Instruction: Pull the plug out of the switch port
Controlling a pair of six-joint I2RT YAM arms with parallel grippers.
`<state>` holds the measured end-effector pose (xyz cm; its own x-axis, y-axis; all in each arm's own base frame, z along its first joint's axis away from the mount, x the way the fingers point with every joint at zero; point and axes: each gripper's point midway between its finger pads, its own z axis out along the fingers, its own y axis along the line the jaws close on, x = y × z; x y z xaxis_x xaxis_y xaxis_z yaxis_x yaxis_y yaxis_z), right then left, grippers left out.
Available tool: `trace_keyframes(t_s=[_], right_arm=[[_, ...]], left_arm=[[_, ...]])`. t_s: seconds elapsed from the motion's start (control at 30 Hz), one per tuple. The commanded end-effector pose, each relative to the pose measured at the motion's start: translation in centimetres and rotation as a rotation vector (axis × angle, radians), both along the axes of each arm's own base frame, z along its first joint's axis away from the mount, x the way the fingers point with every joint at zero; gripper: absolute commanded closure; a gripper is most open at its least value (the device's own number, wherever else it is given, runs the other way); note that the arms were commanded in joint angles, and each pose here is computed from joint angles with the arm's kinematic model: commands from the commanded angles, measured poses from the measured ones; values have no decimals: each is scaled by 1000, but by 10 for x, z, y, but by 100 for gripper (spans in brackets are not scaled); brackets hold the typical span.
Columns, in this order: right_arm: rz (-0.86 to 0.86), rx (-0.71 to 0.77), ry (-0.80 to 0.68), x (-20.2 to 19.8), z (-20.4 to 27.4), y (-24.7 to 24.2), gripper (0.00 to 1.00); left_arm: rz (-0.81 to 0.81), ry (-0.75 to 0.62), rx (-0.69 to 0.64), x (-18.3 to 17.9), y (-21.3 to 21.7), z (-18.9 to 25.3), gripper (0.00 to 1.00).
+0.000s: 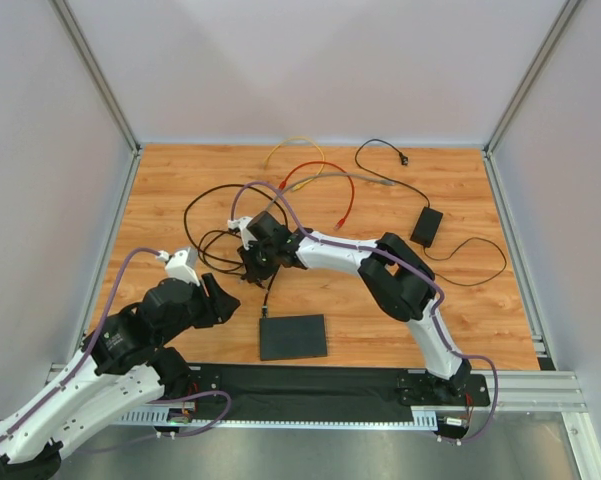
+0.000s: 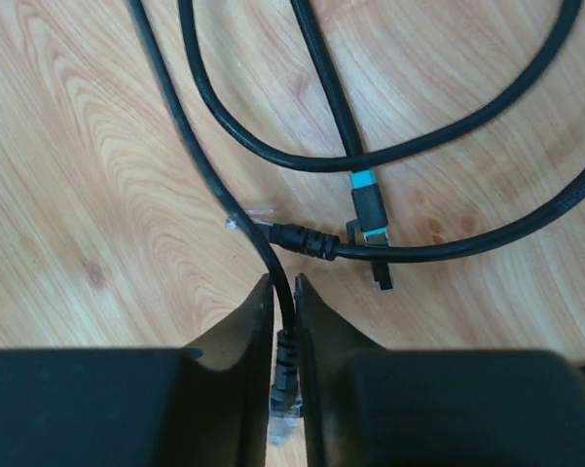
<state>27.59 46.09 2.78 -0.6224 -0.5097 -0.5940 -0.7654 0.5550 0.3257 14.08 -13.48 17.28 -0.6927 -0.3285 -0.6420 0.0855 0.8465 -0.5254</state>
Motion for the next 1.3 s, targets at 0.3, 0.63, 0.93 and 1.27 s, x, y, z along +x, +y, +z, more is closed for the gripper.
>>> trace_keyframes(t_s=[0.3, 0.63, 0.93, 1.27], right_arm=[[34, 339, -126, -1, 137, 29, 100], [2, 695, -173, -9, 267, -9, 100], [-54, 862, -305, -5, 364, -57, 100], [-481, 616, -558, 65, 369, -141, 100]], left_arm=[[20, -20, 12, -2, 10, 4, 44], [57, -44, 18, -1, 20, 8, 43], [93, -63, 20, 0, 29, 11, 43], [82, -45, 22, 0, 24, 6, 44]])
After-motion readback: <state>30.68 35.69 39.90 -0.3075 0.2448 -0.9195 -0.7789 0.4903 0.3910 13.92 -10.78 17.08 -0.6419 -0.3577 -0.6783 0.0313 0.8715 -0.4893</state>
